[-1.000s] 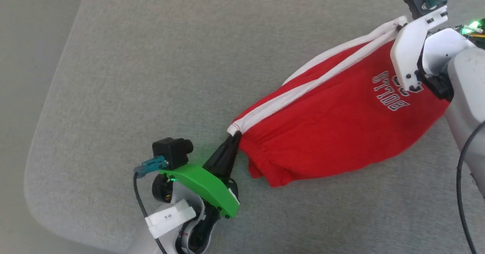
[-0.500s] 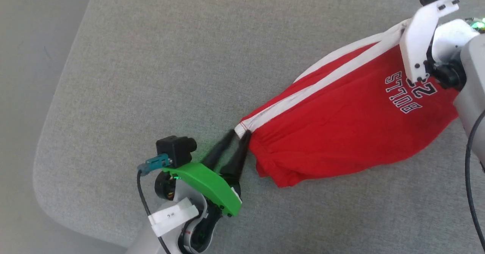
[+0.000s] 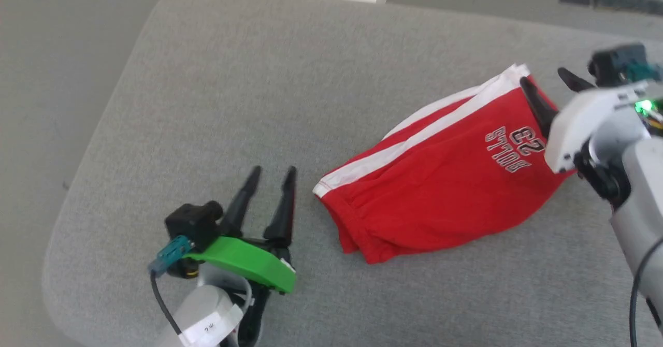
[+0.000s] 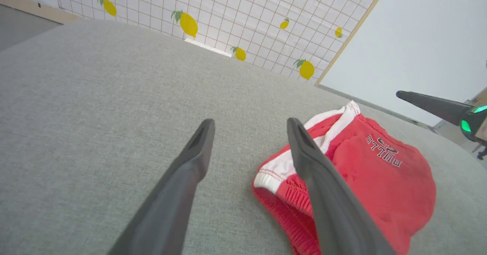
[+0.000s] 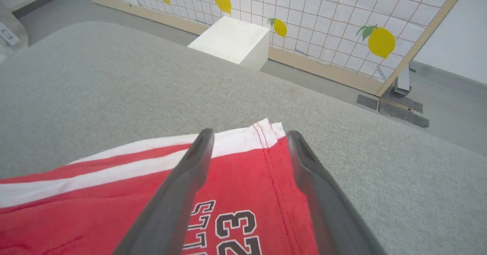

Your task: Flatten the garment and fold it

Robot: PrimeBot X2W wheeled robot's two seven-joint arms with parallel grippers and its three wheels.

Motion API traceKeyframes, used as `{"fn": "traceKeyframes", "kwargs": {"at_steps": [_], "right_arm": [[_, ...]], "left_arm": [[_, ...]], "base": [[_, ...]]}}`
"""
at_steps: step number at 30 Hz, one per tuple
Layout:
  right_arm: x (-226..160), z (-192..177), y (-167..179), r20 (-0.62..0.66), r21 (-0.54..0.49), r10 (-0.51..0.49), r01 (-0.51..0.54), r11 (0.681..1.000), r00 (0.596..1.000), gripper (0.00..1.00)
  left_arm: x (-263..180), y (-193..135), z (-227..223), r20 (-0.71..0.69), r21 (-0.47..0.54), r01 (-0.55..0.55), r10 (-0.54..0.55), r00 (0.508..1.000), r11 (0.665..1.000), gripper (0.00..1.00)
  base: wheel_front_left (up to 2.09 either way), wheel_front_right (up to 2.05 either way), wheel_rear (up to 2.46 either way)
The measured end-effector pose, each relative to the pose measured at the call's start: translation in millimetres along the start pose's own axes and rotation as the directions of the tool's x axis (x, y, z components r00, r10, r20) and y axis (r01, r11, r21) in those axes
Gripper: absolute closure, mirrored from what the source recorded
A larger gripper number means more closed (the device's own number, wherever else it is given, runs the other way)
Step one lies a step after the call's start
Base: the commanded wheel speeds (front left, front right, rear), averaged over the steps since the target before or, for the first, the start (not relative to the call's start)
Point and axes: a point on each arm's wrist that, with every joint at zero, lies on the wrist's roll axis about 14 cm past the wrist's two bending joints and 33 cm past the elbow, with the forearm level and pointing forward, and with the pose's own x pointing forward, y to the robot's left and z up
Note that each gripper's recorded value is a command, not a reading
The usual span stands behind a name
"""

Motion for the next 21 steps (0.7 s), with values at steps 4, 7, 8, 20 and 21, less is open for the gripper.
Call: {"fn": "traceKeyframes", "kwargs": {"at_steps": [4,7,8,20,21], "right_arm": [[-26,14,-8,0.116,0.031,-0.037,0.033,0.999,0.993,0.00],[-41,19,-19,0.175,0.072,-0.081,0.069,0.995,0.981,0.00],[-45,20,-22,0.186,0.085,-0.094,0.079,0.993,0.978,0.00],[-32,-25,-41,-0.001,0.224,-0.166,0.162,0.961,0.986,0.00],[-28,-28,-42,-0.029,0.224,-0.166,0.168,0.960,0.986,0.00]], "left_arm": [[-2,-1,23,0.078,0.110,0.000,-0.009,0.997,0.994,0.00],[1,-7,44,0.148,0.169,0.003,-0.028,0.989,0.986,0.00],[2,-9,49,0.165,0.184,0.002,-0.033,0.986,0.983,0.00],[6,3,47,0.183,0.277,-0.042,-0.010,0.983,0.960,0.00],[7,5,45,0.178,0.274,-0.046,-0.004,0.984,0.961,0.00]], "base": [[0.00,0.00,0.00],[0.00,0.00,0.00],[0.00,0.00,0.00],[0.00,0.00,0.00],[0.00,0.00,0.00]]}}
